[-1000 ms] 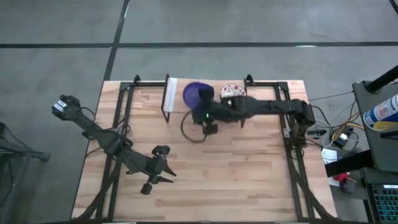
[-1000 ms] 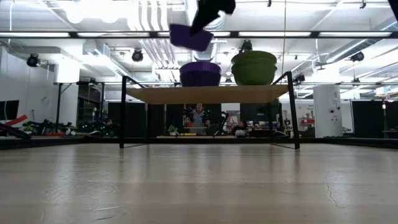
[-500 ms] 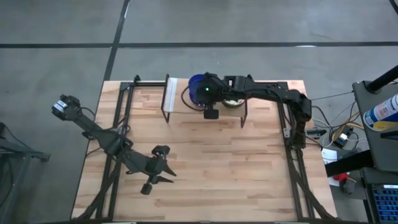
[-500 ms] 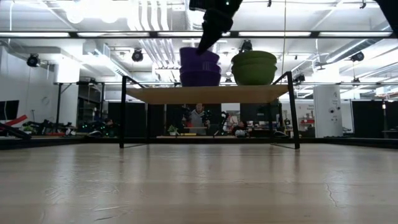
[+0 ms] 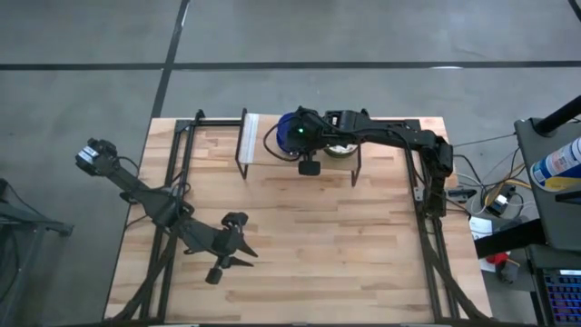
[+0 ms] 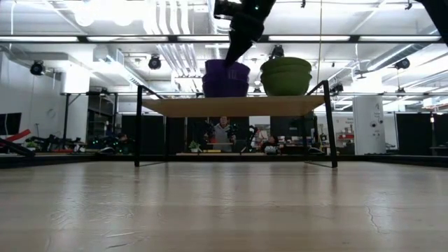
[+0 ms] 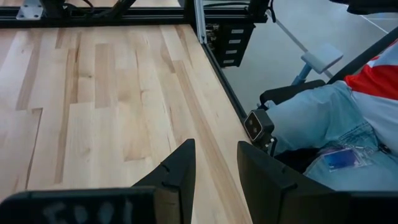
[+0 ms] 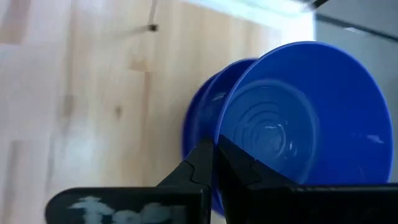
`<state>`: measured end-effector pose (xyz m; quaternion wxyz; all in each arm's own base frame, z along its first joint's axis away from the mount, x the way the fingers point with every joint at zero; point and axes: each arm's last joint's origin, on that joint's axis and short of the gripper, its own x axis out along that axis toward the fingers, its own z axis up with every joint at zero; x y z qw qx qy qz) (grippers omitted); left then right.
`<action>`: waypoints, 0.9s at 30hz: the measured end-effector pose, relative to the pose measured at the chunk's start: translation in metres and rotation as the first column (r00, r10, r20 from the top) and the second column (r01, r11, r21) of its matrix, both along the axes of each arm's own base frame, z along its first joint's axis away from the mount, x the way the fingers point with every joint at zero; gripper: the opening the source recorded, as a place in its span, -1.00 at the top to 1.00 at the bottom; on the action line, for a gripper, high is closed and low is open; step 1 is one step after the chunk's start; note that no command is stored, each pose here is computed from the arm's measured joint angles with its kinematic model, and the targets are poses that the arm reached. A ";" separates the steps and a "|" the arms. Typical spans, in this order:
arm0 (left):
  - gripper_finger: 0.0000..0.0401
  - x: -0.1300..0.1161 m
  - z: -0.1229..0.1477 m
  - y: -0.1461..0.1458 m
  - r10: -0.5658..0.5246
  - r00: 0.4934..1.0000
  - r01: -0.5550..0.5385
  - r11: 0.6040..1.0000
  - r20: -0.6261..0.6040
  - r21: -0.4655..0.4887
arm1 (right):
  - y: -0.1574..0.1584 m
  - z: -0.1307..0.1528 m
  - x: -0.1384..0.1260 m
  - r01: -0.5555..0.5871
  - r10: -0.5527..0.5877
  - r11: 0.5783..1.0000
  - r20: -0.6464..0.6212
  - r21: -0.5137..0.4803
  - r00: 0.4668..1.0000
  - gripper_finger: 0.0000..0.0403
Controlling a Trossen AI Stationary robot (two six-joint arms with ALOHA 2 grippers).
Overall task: Pick & Place Mini bowls
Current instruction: Stack the blue bowl on top of the stacked blue bowls on the shelf, then return to Home Position
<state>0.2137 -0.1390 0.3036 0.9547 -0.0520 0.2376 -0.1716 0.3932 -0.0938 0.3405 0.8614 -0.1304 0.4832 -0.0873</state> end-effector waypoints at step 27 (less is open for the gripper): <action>0.44 0.000 -0.019 0.005 0.101 0.995 -0.100 0.994 -0.013 0.032 | 0.025 0.026 -0.009 -0.031 0.028 0.999 0.086 0.034 0.996 0.37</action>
